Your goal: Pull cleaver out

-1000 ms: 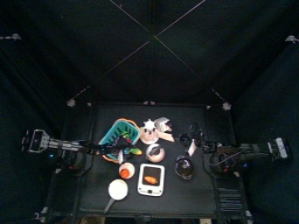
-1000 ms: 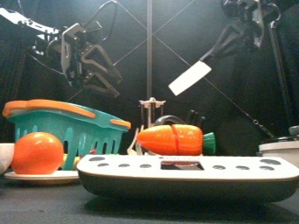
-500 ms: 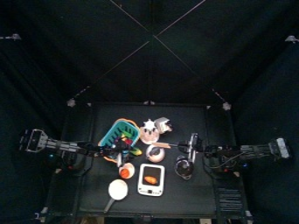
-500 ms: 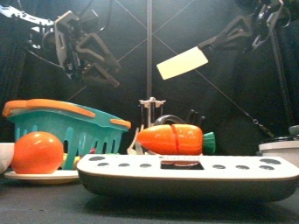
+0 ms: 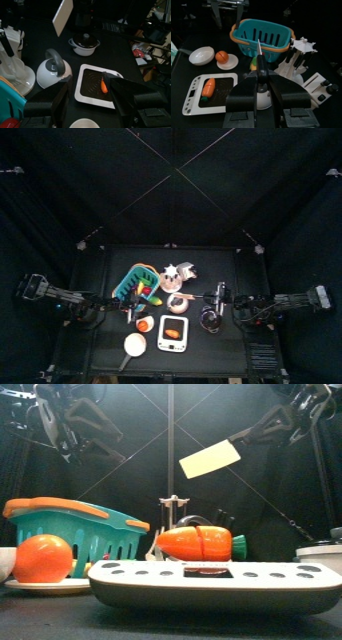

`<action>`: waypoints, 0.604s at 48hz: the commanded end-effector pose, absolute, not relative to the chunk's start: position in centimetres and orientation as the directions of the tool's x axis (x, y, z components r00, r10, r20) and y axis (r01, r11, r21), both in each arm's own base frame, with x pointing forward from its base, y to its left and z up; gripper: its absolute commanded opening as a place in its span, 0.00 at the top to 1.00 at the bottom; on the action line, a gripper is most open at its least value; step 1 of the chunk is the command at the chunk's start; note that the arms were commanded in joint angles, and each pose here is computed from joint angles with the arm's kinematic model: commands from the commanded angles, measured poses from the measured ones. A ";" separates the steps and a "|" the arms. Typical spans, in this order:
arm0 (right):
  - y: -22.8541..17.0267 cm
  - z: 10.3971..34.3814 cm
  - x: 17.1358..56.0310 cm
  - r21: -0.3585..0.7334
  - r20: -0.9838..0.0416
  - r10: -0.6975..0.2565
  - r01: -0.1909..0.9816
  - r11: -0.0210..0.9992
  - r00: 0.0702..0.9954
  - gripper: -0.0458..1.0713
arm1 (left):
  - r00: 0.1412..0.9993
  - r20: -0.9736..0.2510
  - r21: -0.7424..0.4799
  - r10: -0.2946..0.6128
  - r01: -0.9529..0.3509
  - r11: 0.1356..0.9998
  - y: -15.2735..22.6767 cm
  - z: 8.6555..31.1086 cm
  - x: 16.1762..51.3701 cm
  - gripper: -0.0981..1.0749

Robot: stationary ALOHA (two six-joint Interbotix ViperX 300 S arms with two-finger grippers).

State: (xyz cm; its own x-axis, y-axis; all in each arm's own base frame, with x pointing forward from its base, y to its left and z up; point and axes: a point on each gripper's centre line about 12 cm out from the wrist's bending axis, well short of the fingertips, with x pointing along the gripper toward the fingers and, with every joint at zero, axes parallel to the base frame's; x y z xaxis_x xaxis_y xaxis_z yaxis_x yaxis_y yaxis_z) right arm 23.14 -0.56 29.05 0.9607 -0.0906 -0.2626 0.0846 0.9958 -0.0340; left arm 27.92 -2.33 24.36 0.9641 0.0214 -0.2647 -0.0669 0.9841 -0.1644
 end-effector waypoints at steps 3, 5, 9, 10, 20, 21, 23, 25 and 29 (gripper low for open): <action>-0.2 29.4 23.1 -0.033 -0.240 -0.066 0.059 0.998 0.968 0.51 | 0.972 -0.231 -0.172 0.046 -0.087 0.981 -2.0 25.0 28.2 0.17; -0.4 29.4 23.1 -0.038 -0.240 -0.071 0.063 0.997 0.968 0.51 | 0.972 -0.230 -0.177 0.052 -0.094 0.980 -1.9 25.0 28.2 0.17; -0.3 29.6 23.1 -0.049 -0.233 -0.069 0.059 0.997 0.970 0.51 | 0.973 -0.223 -0.190 0.057 -0.101 0.977 -1.9 25.2 28.3 0.17; -0.3 29.7 23.1 -0.054 -0.230 -0.068 0.057 0.997 0.971 0.51 | 0.973 -0.224 -0.192 0.058 -0.102 0.976 -1.9 25.2 28.3 0.17; -0.3 30.3 23.3 -0.069 -0.215 -0.066 0.053 0.996 0.974 0.51 | 0.974 -0.219 -0.197 0.057 -0.102 0.975 -2.0 25.3 28.3 0.17; -0.3 30.3 23.3 -0.070 -0.212 -0.065 0.051 0.996 0.975 0.51 | 0.975 -0.216 -0.197 0.060 -0.103 0.975 -2.0 25.3 28.3 0.17; -0.2 30.6 23.3 -0.068 -0.204 -0.060 0.046 0.997 0.977 0.51 | 0.974 -0.219 -0.196 0.060 -0.104 0.975 -2.0 25.2 28.3 0.17; -0.2 30.8 23.3 -0.069 -0.198 -0.058 0.046 0.997 0.978 0.51 | 0.974 -0.221 -0.196 0.060 -0.104 0.975 -2.0 25.2 28.3 0.17; -0.2 31.4 23.4 -0.067 -0.182 -0.052 0.040 0.997 0.982 0.51 | 0.973 -0.221 -0.194 0.064 -0.109 0.975 -1.8 25.2 28.3 0.17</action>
State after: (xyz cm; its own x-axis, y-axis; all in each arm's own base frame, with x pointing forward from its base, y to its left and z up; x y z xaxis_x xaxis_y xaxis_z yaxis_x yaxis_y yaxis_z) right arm 23.14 -0.27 29.81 0.9727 -0.0624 -0.2235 0.0477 0.9964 -0.0706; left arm 27.97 -1.94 24.49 0.9685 0.0564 -0.2424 -0.1054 0.9752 -0.1944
